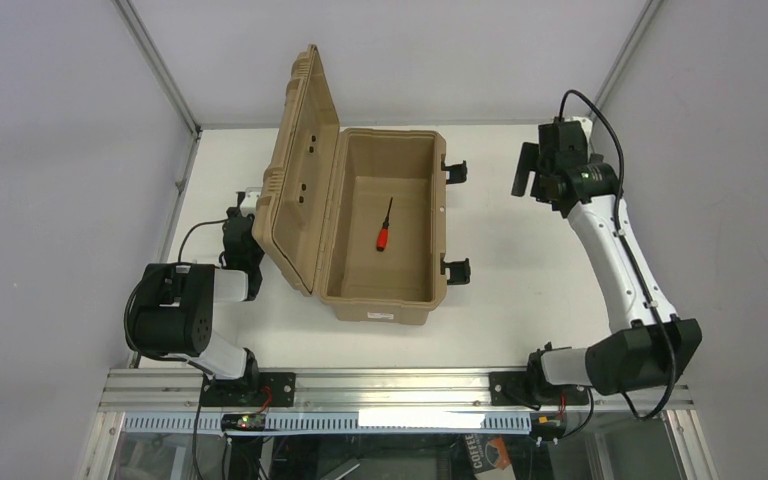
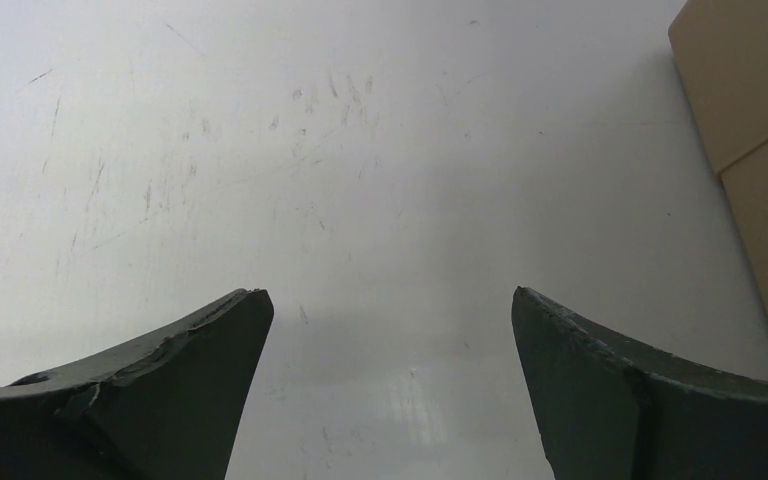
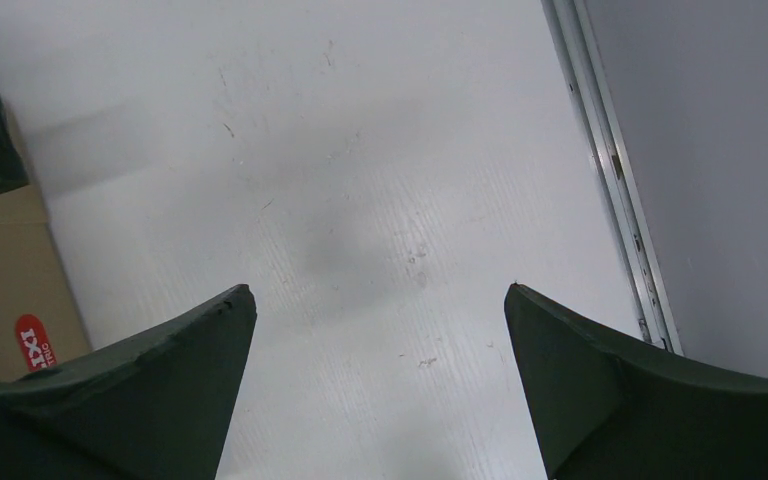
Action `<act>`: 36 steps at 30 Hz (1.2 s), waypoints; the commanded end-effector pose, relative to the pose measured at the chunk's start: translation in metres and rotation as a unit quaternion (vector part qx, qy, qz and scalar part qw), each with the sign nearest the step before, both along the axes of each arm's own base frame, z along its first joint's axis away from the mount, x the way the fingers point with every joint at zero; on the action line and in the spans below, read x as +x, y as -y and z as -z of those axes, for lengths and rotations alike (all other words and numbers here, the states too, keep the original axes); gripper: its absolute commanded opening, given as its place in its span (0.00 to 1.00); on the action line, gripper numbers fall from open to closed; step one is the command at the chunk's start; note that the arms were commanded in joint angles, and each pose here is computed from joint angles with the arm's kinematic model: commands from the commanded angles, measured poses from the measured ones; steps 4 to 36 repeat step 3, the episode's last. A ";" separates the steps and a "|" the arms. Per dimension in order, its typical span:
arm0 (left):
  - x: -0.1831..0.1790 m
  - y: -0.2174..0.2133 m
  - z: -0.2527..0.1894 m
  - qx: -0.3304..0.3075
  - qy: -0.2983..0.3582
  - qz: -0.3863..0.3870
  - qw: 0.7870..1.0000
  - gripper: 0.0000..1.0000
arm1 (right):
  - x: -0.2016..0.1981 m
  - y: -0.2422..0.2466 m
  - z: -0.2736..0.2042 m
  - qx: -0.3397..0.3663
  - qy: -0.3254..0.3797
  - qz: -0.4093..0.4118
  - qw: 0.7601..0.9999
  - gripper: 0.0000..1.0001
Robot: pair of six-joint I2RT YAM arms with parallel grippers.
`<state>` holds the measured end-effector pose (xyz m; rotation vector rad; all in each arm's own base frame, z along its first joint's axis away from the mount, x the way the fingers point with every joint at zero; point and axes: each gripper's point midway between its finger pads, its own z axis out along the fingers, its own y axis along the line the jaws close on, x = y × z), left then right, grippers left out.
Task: Put the screwdriver in the bin
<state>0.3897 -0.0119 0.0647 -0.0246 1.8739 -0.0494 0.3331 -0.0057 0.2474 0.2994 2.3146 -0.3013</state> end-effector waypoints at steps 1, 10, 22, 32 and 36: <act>0.004 0.006 -0.014 -0.006 0.024 0.012 1.000 0.99 | 0.004 0.001 -0.022 0.003 0.058 -0.012 0.998 0.99; 0.004 0.006 -0.014 -0.006 0.024 0.011 1.000 0.99 | 0.003 -0.002 -0.026 0.013 0.067 -0.013 0.998 0.99; 0.004 0.006 -0.014 -0.006 0.024 0.011 1.000 0.99 | 0.003 -0.002 -0.026 0.013 0.067 -0.013 0.998 0.99; 0.004 0.006 -0.014 -0.006 0.024 0.011 1.000 0.99 | 0.003 -0.002 -0.026 0.013 0.067 -0.013 0.998 0.99; 0.004 0.006 -0.014 -0.006 0.024 0.011 1.000 0.99 | 0.003 -0.002 -0.026 0.013 0.067 -0.013 0.998 0.99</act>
